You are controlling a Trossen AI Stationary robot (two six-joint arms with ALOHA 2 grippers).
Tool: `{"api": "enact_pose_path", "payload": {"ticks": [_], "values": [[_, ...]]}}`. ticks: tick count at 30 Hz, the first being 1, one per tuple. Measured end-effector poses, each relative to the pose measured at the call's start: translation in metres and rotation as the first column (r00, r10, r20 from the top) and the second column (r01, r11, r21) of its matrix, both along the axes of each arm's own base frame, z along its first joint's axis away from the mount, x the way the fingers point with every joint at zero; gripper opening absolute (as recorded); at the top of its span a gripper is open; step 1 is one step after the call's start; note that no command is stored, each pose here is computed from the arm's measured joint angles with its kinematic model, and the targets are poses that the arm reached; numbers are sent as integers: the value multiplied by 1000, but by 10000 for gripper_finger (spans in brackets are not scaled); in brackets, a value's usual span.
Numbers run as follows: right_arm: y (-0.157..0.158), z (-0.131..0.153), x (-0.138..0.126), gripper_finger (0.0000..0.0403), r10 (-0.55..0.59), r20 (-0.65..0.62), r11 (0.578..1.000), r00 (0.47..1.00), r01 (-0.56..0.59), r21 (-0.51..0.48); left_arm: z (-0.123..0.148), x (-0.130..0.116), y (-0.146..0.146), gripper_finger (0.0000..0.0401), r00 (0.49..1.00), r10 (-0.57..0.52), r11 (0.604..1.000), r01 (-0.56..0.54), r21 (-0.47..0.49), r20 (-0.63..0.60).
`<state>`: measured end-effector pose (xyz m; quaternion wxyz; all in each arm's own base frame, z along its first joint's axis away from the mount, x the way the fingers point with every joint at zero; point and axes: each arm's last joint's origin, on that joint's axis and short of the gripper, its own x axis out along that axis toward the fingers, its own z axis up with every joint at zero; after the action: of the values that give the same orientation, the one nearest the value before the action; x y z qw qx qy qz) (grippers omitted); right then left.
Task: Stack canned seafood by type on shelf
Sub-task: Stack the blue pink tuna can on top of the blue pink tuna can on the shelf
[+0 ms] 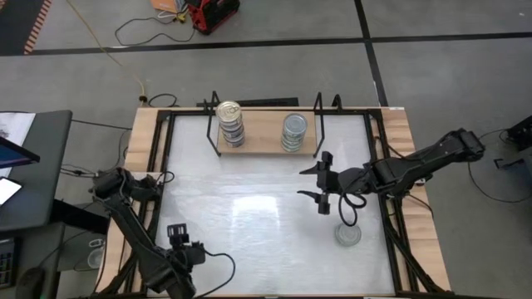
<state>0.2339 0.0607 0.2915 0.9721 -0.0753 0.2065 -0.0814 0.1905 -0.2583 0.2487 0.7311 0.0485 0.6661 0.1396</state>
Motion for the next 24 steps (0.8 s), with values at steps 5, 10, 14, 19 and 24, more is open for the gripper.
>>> {"api": "enact_pose_path", "payload": {"ticks": [5,10,14,19,24], "values": [[1,-6,1,292,1,-40,1000,999,-2,-8,-14,-3,1,215,997,11,1000,-13,-23,-70],[7,-5,0,292,24,-34,1000,999,-24,-6,-35,-7,1,214,992,-15,998,8,-60,-127],[8,-4,0,292,32,-24,999,999,-32,-7,-56,-10,6,214,991,-61,997,55,-47,-118],[8,-2,0,292,32,-8,999,999,-32,-5,-66,-9,20,214,997,-80,990,81,117,-18],[8,-2,0,292,34,-8,999,999,-34,-6,-76,6,36,214,941,-214,909,94,405,261]]}}
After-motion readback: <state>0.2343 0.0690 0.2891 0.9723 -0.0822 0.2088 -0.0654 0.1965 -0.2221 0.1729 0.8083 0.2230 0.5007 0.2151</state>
